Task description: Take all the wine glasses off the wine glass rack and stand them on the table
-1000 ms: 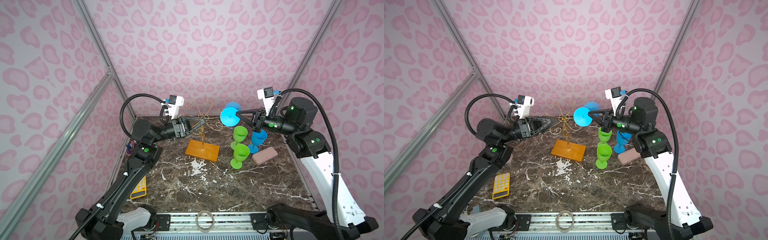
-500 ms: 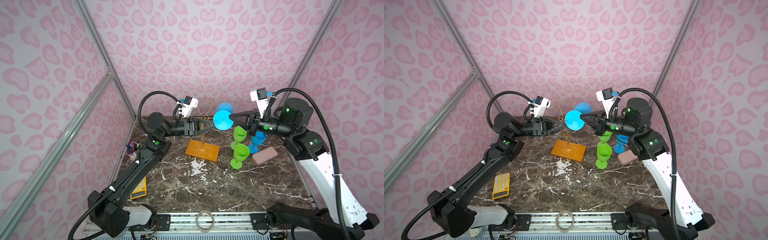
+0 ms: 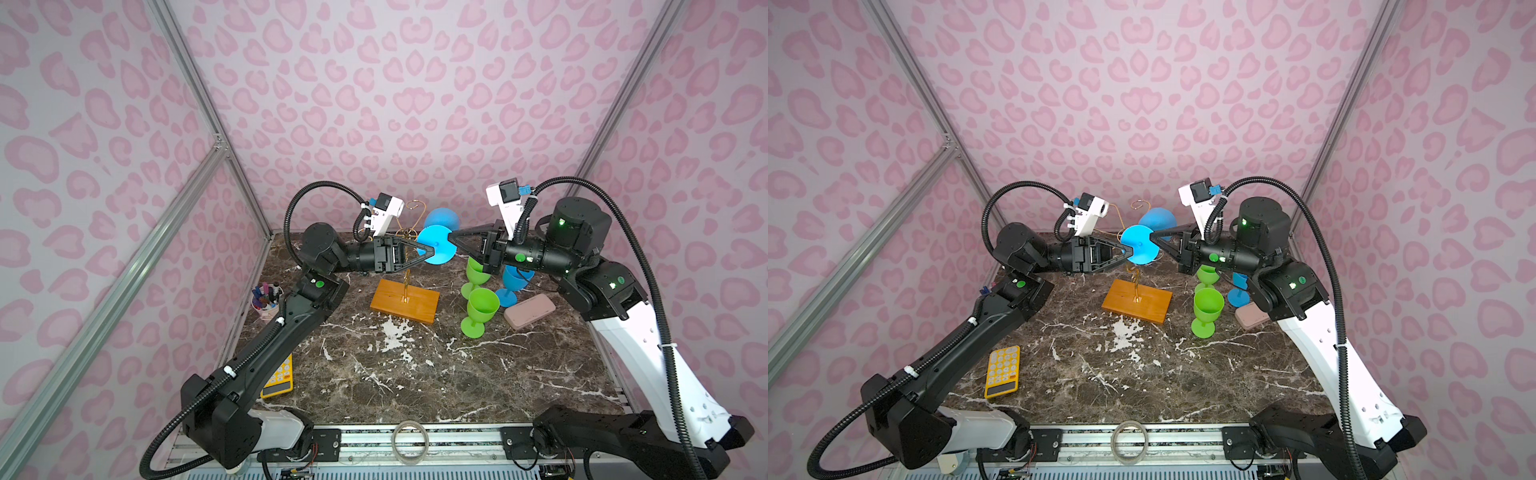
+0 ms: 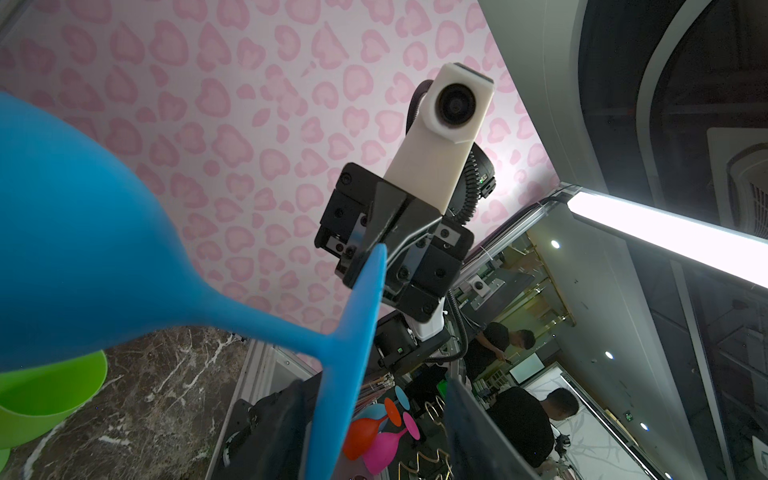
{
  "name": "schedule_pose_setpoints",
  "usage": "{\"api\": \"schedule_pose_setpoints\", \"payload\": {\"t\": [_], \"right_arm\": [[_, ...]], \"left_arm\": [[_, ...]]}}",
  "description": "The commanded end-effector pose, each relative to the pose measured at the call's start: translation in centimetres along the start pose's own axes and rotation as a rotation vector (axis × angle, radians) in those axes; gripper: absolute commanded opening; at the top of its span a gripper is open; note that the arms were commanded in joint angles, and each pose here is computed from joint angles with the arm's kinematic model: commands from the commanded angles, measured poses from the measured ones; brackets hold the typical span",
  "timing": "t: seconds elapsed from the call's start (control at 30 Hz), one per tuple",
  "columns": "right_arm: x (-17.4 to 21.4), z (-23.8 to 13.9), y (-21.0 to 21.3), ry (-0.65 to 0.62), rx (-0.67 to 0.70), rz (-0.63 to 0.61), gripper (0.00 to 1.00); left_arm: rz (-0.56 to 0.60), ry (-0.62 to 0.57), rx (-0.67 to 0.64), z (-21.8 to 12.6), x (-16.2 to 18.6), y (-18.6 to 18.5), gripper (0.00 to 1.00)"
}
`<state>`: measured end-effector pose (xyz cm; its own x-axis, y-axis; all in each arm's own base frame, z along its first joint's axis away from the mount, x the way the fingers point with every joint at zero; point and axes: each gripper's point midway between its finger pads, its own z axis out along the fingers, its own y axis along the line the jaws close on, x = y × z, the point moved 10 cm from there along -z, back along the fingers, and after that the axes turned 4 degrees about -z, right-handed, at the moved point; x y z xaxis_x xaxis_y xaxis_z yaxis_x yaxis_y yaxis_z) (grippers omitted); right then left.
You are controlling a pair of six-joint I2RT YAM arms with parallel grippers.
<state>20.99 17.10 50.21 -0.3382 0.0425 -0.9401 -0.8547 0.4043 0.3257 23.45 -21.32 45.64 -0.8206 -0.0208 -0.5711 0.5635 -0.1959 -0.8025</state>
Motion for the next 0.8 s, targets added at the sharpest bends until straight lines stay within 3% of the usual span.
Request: {"api": "schedule_pose_setpoints", "payload": {"t": [0.0, 0.3, 0.77], "right_arm": [[-0.3, 0.3, 0.1, -0.018, 0.005, -0.007, 0.0], [-0.3, 0.1, 0.5, -0.031, 0.034, -0.012, 0.0], [0.0, 0.7, 1.0, -0.025, 0.007, -0.006, 0.0]], "left_arm": [[0.035, 0.02, -0.002, 0.1, 0.0, -0.3, 0.51], [0.062, 0.019, -0.044, -0.1, 0.2, -0.9, 0.29], [0.091, 0.007, -0.037, -0.6, 0.5, -2.4, 0.1]]}}
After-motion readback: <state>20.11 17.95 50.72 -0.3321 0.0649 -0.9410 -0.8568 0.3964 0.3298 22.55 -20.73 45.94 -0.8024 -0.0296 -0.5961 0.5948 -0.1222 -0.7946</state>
